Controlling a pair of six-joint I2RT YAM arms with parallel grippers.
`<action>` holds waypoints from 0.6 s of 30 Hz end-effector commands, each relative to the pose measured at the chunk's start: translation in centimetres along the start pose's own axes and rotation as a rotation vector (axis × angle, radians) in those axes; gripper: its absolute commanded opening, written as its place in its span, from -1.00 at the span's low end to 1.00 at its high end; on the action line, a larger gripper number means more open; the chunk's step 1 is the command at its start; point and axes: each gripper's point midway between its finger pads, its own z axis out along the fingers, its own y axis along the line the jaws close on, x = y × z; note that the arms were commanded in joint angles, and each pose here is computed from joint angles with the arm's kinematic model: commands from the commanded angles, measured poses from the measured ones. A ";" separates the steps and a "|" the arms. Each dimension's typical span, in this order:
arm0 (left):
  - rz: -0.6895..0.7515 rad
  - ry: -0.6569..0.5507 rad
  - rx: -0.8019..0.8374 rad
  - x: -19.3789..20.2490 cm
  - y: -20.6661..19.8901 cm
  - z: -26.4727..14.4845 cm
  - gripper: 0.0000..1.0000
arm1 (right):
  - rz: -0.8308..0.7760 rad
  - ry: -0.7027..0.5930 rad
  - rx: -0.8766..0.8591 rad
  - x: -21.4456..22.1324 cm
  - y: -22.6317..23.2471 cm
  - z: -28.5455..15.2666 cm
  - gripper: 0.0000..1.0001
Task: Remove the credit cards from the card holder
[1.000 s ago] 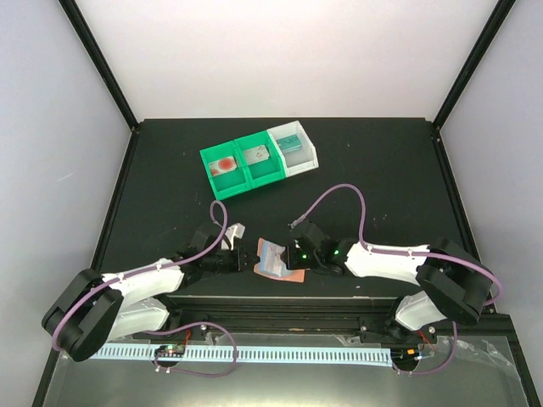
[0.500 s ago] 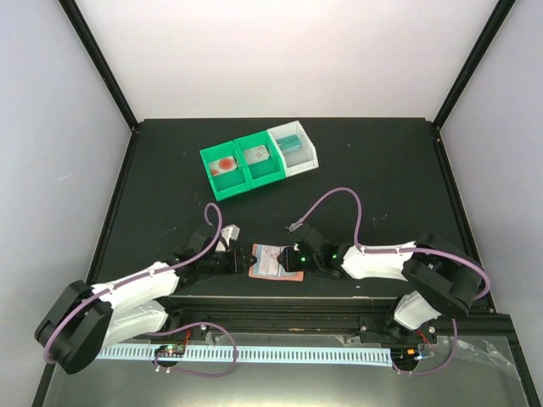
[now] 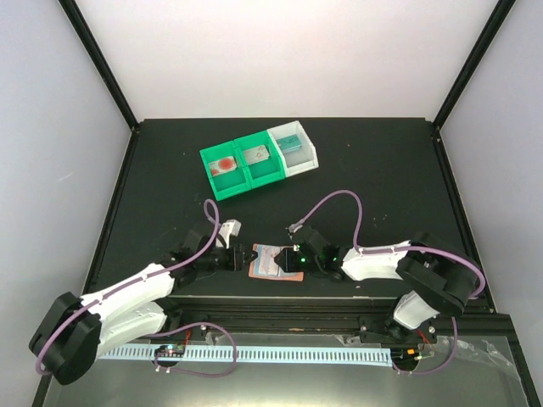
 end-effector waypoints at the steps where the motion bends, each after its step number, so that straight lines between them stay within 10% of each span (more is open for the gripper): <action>1: 0.042 0.030 0.093 0.2 -1.5 0.8 -0.40 | 0.030 -0.017 0.004 -0.2 -0.4 0.3 -0.70; 18: -0.046 0.143 0.065 3.3 1.6 3.9 -0.68 | 0.030 -0.004 0.075 0.1 -1.9 1.0 -0.61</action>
